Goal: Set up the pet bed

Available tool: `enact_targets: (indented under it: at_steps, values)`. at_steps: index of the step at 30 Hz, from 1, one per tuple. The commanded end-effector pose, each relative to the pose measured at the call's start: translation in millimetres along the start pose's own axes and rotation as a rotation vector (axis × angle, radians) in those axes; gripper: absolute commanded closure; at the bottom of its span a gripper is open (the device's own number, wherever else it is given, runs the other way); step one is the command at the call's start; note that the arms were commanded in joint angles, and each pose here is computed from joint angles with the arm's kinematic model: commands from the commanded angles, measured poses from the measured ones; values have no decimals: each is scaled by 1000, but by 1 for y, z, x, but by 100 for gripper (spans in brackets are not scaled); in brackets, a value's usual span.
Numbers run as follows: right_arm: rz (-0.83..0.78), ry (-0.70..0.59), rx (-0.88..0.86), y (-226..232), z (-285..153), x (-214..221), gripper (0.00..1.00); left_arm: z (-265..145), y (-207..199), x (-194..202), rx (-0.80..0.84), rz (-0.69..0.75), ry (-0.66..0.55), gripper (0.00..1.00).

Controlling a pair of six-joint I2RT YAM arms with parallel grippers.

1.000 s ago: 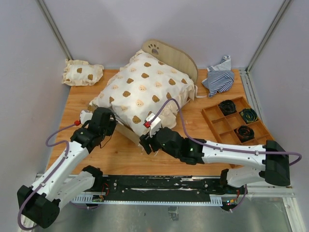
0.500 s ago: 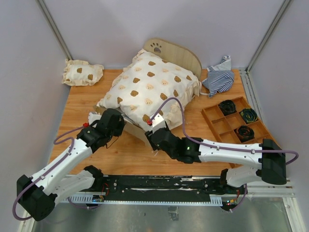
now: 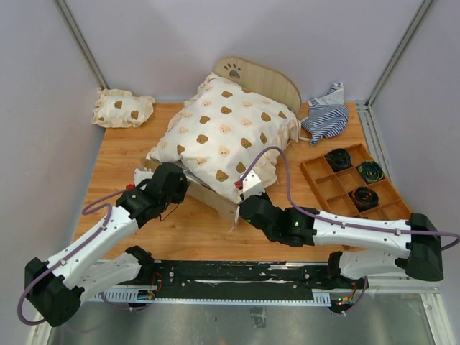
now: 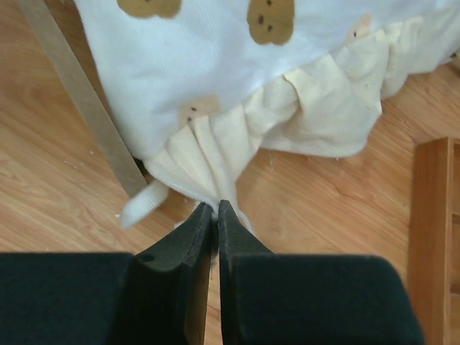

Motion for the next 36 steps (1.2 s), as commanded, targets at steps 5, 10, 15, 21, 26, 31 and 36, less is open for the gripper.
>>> enact_targets:
  at_steps: [5, 10, 15, 21, 26, 31, 36]
  values:
    - [-101, 49, 74, -10, 21, 47, 93, 0, 11, -10, -51, 114, -68, 91]
    - [-67, 36, 122, -11, 27, 47, 76, -13, -5, -42, -11, 409, -252, 46]
    - [1, 29, 110, -17, 14, 39, 46, -29, -32, -71, 9, 770, -400, 27]
    - [100, 44, 26, -17, -7, 31, 37, -26, -77, -117, 100, 935, -466, 20]
    - [217, -19, -2, -25, -23, 18, 38, 3, -108, -170, 78, 968, -420, 20]
    - [313, -74, 40, -43, -6, 7, 43, 57, -121, -197, 59, 974, -312, 23]
    - [410, -38, 114, -81, 31, 2, 50, 116, -101, -200, -19, 853, -230, 34]
Point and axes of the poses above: each gripper's point midway between its finger pads, its own z axis out along the fingers, its own y axis along the line the jaws close on, x = y × z, the point moved 4 cm from there along -z, back along the fingers, and after that the axes turned 4 degrees about z, right-handed, at the moved point
